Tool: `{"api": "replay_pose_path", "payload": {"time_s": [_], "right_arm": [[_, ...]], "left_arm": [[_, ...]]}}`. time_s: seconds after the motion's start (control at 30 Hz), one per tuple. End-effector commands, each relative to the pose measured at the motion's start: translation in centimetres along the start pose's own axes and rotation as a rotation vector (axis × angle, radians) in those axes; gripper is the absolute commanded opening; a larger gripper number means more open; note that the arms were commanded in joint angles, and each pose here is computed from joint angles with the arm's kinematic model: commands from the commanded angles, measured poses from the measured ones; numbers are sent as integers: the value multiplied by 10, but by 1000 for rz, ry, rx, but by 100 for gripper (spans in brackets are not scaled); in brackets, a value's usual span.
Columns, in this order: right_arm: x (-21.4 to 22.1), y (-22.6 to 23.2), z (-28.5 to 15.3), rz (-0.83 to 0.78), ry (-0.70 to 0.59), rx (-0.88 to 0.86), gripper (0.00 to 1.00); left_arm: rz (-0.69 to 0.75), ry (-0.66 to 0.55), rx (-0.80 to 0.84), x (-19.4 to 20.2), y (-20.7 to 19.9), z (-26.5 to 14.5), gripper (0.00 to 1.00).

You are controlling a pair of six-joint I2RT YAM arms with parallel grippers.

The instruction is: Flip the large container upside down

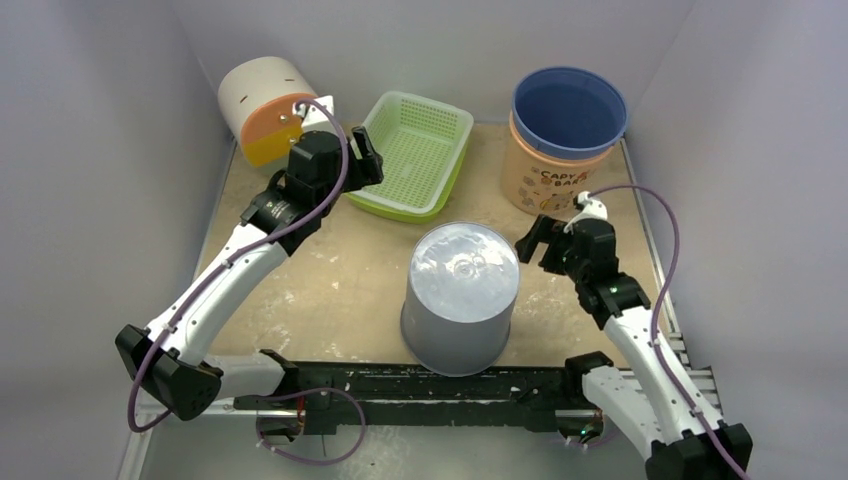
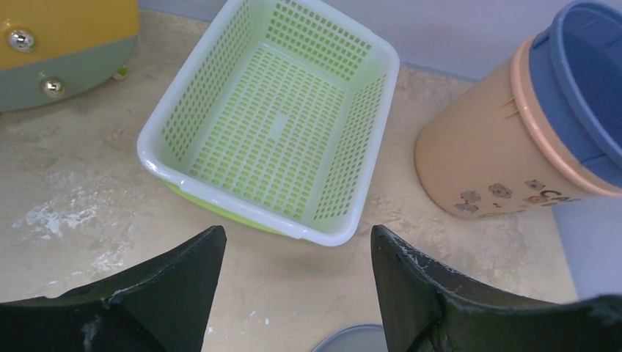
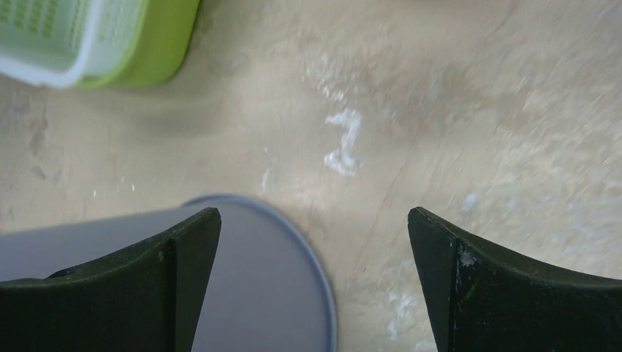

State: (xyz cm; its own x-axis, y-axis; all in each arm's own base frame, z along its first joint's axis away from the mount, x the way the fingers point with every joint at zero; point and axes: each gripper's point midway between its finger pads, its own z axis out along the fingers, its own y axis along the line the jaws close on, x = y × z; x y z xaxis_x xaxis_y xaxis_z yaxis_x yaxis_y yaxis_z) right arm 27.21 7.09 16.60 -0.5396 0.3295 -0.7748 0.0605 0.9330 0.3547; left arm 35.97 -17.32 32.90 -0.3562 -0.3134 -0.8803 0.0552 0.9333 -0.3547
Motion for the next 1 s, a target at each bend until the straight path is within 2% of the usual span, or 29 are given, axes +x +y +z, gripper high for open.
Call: {"api": "replay_pose_path", "payload": {"time_s": [0.0,0.3,0.5,0.7,0.8,0.87,0.97], "right_arm": [[25,16,-7,76,38,-36,100],[89,67,-5,54,209,-102,100],[129,153,17,-48,275,-206,100],[135,249,50,-77,283,-404,100],[126,297,54,-108,266,-488,100],[120,319,56,-131,247,-520,100],[106,323,61,-137,205,-478,100]], "left_arm": [[40,-10,-20,-8,4,-2,70],[61,-37,-15,-28,-3,-5,70],[79,-45,6,-39,-11,-5,71],[92,-50,48,-54,-23,-12,71],[103,-55,48,-59,-24,-14,72],[112,-58,40,-60,-22,-14,72],[118,-54,33,-58,-21,-13,72]]}}
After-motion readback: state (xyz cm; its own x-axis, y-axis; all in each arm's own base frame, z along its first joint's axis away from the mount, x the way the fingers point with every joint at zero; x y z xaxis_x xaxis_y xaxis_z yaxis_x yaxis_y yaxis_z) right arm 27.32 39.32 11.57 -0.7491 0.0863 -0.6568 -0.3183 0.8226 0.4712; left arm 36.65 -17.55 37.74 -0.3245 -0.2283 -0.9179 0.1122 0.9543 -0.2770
